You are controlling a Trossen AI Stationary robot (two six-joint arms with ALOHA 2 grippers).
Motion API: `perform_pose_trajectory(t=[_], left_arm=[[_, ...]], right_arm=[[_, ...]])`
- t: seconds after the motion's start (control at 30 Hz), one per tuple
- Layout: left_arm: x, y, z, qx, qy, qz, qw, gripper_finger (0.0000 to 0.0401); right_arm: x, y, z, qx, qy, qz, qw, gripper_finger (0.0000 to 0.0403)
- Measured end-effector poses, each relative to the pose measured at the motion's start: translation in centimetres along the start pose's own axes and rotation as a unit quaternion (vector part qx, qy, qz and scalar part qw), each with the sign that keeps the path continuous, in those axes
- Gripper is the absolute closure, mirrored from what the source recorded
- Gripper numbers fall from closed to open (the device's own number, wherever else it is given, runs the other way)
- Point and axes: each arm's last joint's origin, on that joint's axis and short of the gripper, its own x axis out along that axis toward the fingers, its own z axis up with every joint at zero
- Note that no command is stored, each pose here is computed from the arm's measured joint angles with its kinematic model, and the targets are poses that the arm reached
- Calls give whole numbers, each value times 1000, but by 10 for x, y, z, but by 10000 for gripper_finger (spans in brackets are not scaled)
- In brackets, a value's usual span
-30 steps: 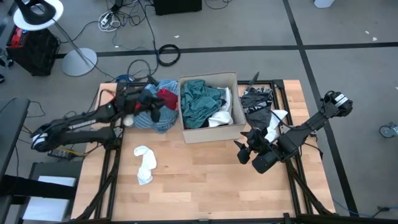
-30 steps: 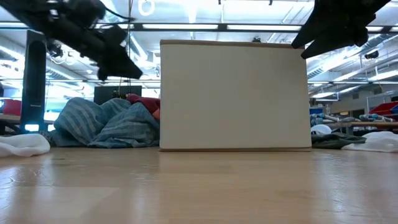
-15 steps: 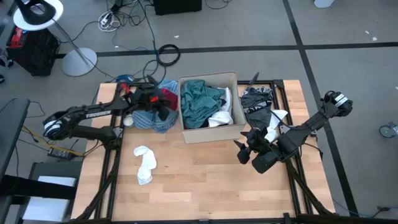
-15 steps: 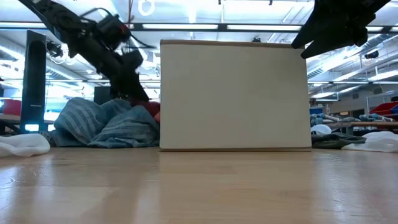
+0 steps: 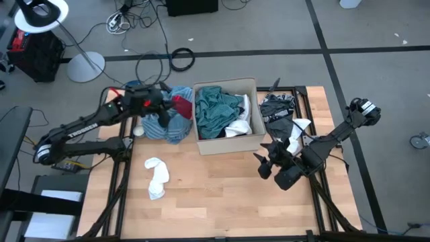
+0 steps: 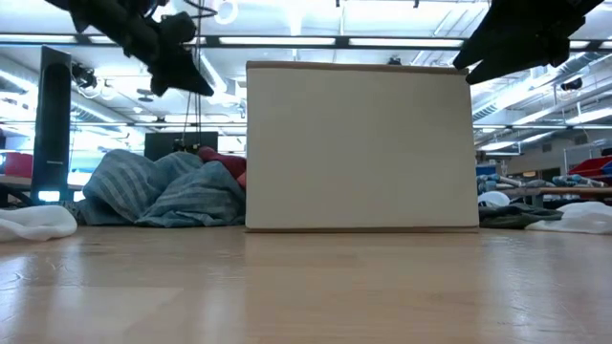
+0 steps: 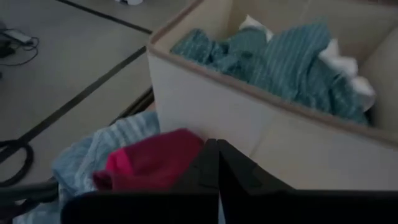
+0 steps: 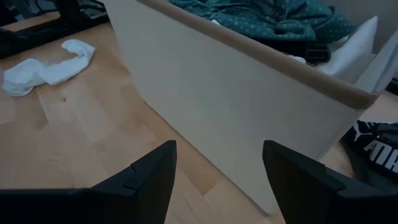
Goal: Sort clothes
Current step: Put the red sock into the bin
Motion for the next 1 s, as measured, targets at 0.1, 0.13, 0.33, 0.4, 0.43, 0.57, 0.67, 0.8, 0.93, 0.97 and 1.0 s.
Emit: perform_pose_trajectory(t=[0.1, 0.13, 0.33, 0.4, 0.43, 0.57, 0.67, 0.8, 0.93, 0.97, 1.0], left_arm=[[12, 0, -6, 0, -2, -7, 1000, 392], [16, 1, -9, -4, 4, -8, 1000, 387], [34, 3, -9, -38, -4, 9, 999, 328], [41, 4, -6, -36, -17, 22, 999, 296], [43, 5, -6, -31, -18, 31, 999, 279], [58, 6, -9, -13, -4, 44, 999, 224], [71, 8, -16, -12, 24, 59, 998, 206], [91, 10, -27, -3, 64, 61, 996, 204], [107, 12, -37, -1, 92, 74, 993, 204], [111, 12, -40, -1, 101, 74, 992, 204], [114, 12, -43, -2, 111, 75, 991, 205]], right_arm=[[0, 0, 0, 1, -1, 0, 1000, 163], [0, 0, 0, 1, -1, 0, 1000, 163], [0, 0, 0, 2, 1, 2, 1000, 163], [0, 0, 0, 2, 1, 2, 1000, 163], [0, 0, 0, 2, 1, 2, 1000, 163], [0, 0, 0, 1, 3, 2, 1000, 163], [0, 0, 0, 2, 3, 3, 1000, 163], [0, 0, 0, 3, 3, 3, 1000, 163], [0, 1, 0, 3, 3, 4, 1000, 163], [0, 1, 0, 3, 3, 4, 1000, 163], [0, 1, 0, 4, 3, 4, 1000, 163]])
